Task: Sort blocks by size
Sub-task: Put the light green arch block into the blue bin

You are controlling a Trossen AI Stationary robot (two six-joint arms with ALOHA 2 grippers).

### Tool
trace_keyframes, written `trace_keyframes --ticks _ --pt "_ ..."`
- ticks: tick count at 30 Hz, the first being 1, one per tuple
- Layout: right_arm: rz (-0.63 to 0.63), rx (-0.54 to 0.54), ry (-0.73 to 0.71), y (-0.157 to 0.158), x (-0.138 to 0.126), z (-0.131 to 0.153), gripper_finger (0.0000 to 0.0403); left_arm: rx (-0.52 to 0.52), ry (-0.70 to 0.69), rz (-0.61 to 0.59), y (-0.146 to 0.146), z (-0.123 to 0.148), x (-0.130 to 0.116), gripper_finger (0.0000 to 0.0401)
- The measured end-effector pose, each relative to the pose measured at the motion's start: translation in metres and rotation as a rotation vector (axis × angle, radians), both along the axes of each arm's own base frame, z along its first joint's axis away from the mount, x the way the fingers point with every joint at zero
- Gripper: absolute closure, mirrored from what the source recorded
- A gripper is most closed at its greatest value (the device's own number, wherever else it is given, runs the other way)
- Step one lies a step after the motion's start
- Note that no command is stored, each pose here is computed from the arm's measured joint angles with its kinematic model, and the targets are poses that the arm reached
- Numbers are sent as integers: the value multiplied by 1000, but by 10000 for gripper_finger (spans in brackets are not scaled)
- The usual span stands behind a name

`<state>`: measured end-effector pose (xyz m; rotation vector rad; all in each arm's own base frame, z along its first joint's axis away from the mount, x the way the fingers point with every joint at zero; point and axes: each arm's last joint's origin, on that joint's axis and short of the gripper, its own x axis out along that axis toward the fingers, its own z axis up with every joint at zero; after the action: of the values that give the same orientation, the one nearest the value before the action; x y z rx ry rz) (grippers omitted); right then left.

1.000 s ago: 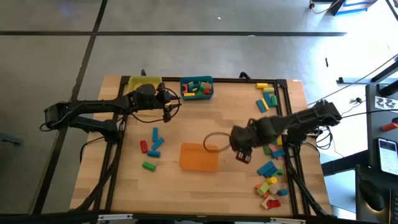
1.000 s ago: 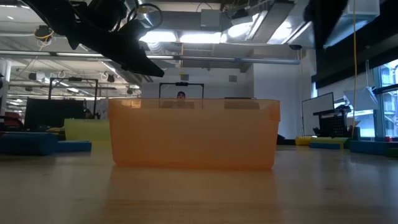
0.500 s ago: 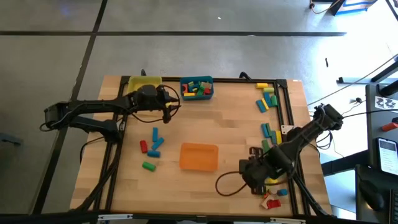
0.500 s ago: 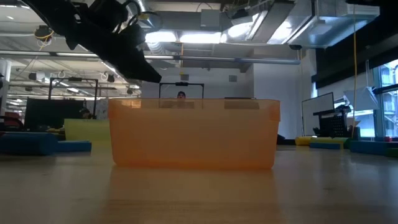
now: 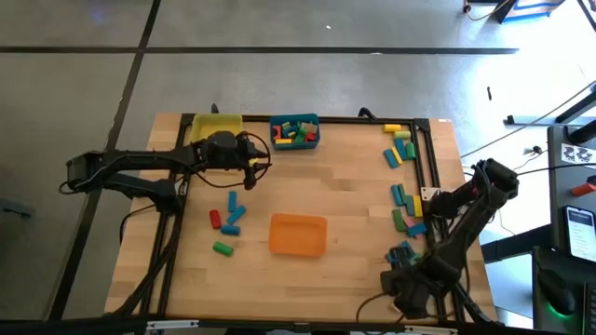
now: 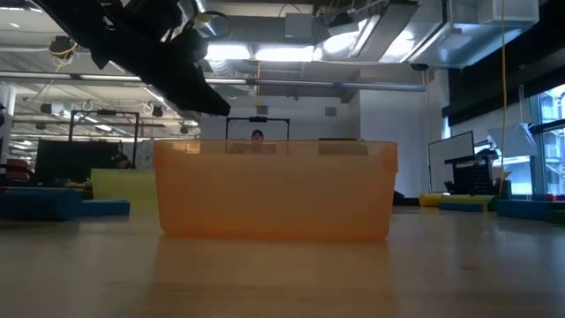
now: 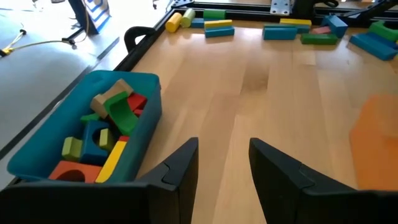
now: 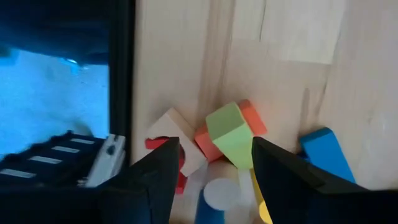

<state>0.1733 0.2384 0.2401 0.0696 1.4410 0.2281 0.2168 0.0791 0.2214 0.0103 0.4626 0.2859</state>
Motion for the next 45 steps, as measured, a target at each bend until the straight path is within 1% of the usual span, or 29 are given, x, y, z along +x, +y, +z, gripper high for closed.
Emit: trace_keyframes --ticks 3,6,9,14,20,28,32,36,39,44,45 --pt "17 -41 -12 1 -8 -11 205 0 0 0 0 0 0 274" --pt "21 -52 -14 -1 -10 -19 205 0 0 0 0 0 0 274" --pt "18 -29 -34 0 -9 -26 205 1 0 0 0 0 0 274" --pt "16 -22 -67 -1 -9 -38 205 -1 0 1 0 0 0 274" --pt "22 -21 -69 -2 -9 -42 205 -2 0 1 0 0 0 274" --pt "131 -66 -30 3 -7 -58 205 -4 0 2 0 0 0 274" --pt "159 -98 -14 4 -6 -67 205 -9 -2 4 0 0 0 274" --pt "157 -115 -24 4 -5 -68 205 -14 -3 7 0 0 0 274" --pt "156 -117 -22 4 -5 -68 219 -15 -4 7 0 0 0 274" --pt "155 -118 -23 4 -5 -68 268 -15 -4 8 0 0 0 274" --pt "152 -121 -21 4 -6 -68 269 -15 -4 8 0 0 0 274"
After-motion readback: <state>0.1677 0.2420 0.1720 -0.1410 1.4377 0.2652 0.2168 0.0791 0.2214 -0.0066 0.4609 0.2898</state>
